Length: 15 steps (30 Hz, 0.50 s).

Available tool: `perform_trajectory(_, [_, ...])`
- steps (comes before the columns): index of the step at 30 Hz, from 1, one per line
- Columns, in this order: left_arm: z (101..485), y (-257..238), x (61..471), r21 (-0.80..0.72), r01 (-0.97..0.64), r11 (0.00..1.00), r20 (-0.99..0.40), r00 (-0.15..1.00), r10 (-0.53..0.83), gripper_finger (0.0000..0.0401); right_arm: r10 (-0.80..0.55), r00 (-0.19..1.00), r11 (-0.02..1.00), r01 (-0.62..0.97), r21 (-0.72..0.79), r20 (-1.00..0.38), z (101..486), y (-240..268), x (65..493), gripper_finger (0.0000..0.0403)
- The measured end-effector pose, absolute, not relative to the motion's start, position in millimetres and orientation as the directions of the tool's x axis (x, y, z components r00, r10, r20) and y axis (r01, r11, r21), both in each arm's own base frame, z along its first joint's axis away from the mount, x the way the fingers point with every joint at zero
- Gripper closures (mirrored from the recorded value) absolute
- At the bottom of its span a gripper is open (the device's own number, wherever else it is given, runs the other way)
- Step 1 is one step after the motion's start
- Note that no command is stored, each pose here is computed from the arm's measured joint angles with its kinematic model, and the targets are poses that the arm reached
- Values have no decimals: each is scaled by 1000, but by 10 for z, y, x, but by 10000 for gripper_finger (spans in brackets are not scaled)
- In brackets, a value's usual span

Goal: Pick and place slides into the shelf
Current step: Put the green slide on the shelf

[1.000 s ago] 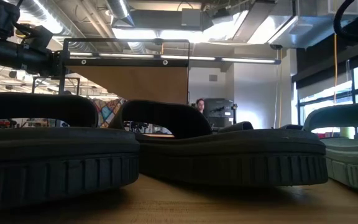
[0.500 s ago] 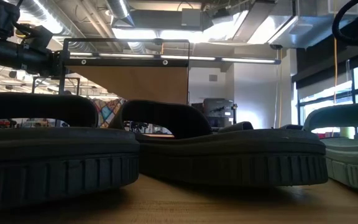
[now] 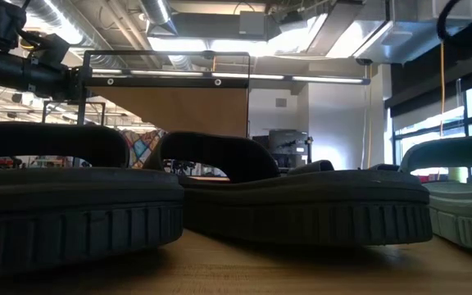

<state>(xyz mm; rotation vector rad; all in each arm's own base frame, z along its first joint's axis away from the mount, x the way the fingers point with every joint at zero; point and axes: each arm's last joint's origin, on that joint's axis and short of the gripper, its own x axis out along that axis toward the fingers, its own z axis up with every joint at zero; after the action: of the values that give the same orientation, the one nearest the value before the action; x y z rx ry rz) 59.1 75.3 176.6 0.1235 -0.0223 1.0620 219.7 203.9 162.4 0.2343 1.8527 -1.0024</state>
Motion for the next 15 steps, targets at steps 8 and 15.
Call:
perform_trajectory(8, [1765,753,591,91,-872,481,78,487,870,401,-301,-409,642,581,-501,-861,1914,2047,2373,391])
perform_trajectory(15, [1766,753,591,91,-872,481,78,488,870,401,-345,-280,658,609,-443,-896,2079,1996,2565,391])
